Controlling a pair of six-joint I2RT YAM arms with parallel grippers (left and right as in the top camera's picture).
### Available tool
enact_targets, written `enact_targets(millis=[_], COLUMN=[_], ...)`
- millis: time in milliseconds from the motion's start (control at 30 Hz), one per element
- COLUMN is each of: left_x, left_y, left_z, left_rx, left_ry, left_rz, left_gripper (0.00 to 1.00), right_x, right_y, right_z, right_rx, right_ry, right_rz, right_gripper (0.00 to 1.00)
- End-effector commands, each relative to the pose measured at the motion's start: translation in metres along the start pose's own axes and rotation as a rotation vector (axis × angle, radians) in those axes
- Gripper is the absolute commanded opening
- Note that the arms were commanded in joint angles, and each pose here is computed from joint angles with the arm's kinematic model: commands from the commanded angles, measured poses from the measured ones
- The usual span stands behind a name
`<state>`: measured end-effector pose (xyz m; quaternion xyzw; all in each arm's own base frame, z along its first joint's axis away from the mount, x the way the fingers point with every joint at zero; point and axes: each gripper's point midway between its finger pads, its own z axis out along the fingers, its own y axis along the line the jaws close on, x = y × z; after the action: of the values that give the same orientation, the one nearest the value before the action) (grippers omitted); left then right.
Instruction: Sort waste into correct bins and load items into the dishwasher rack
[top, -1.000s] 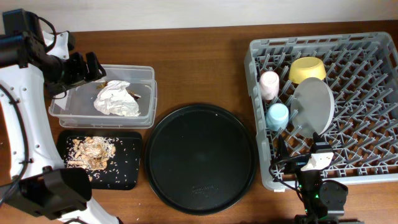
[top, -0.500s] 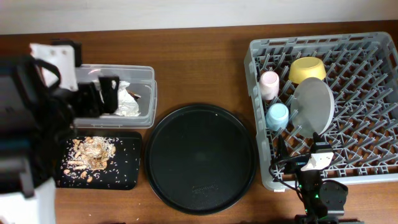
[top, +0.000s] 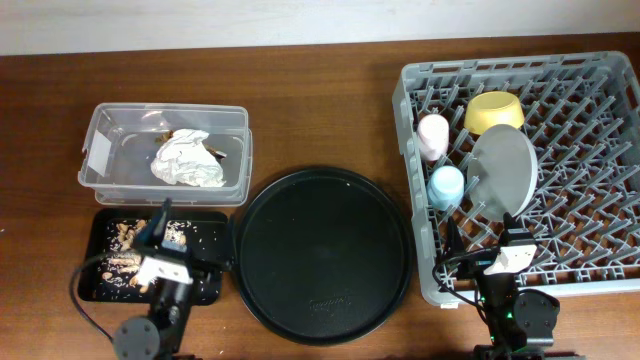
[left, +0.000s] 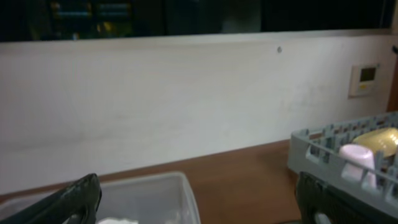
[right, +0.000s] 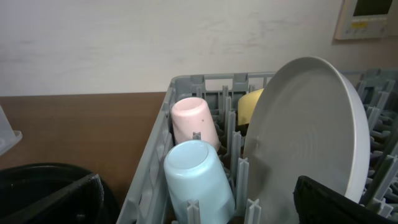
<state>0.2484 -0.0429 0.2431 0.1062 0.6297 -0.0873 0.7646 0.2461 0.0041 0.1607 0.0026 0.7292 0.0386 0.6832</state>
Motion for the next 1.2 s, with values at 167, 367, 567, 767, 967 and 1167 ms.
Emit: enact_targets(millis=[167,367,567,767,967,1167], left_x=[0.082,0.085,0.08,0.08,0.08,0.08], left_y=[0.035,0.034,0.046,0.045,0.045,0.045], left_z=[-0.029,-0.029,-0.033,-0.033,-0.033,-0.033], left_rx=[-0.252,-0.283,-0.396,-0.393,-0.393,-0.393], left_ry=[0.257,0.27,0.234,0.234,0.234,0.234], left_rz=[-0.051,-0.041,-0.117,-0.118,-0.117,-0.118], left_gripper=[0.99,0.99,0.99,0.99,0.99,0.99], right_x=[0.002,0.002,0.002,0.002,0.002,0.002], right_y=[-0.001,-0.001,-0.001,-0.001,-0.001,-0.001], right_z=[0.0,0.0,0.0,0.0,0.0,0.0], right_rx=[0.002,0.002,0.002,0.002,0.002,0.002], right_ry=[0.002,0.002,0.002,0.002,0.002,0.002], right_rz=[0.002,0.002,0.002,0.002,0.002,0.002], right_gripper=[0.99,0.99,0.99,0.99,0.99,0.99])
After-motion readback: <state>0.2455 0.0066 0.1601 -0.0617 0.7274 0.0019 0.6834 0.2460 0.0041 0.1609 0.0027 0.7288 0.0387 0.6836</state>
